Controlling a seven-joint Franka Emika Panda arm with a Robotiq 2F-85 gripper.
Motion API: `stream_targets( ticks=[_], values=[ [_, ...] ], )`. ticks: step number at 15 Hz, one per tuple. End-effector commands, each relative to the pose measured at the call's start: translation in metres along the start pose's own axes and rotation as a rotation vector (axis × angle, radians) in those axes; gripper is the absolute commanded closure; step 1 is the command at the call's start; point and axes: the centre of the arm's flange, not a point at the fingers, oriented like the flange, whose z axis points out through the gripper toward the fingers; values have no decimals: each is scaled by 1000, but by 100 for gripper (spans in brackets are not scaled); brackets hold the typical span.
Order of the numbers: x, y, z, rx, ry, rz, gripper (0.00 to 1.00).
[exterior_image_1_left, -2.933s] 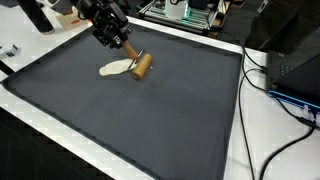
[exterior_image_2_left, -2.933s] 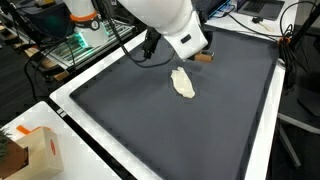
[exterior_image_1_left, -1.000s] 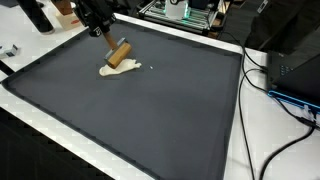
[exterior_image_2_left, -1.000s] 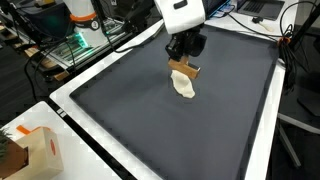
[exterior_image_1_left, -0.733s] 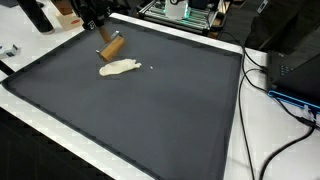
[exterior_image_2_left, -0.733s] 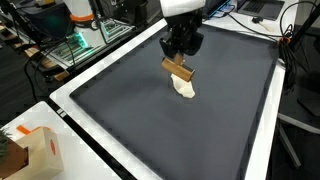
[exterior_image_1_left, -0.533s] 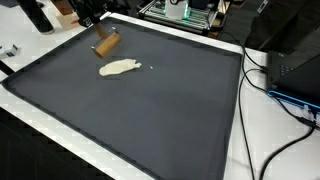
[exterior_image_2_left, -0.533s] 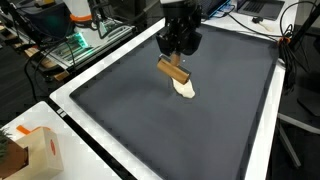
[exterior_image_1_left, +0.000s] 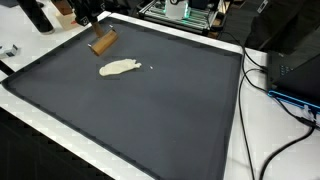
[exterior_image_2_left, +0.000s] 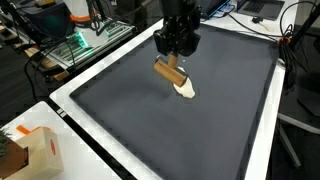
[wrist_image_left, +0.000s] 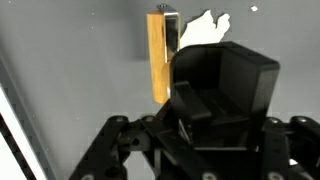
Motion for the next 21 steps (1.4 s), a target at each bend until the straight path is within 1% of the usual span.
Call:
stream_targets(
  ticks=[1,7,10,13,16,21],
  values=[
    [3,-7,9,-127,25,83,77],
    [6,-18,35,-384,81,230,77],
    [3,-22,50,-479,96,289,77],
    [1,-28,65,-553,115,334,77],
    [-2,-33,77,-611,126,366,77],
    [-6,-40,92,-674,125,398,77]
  ],
)
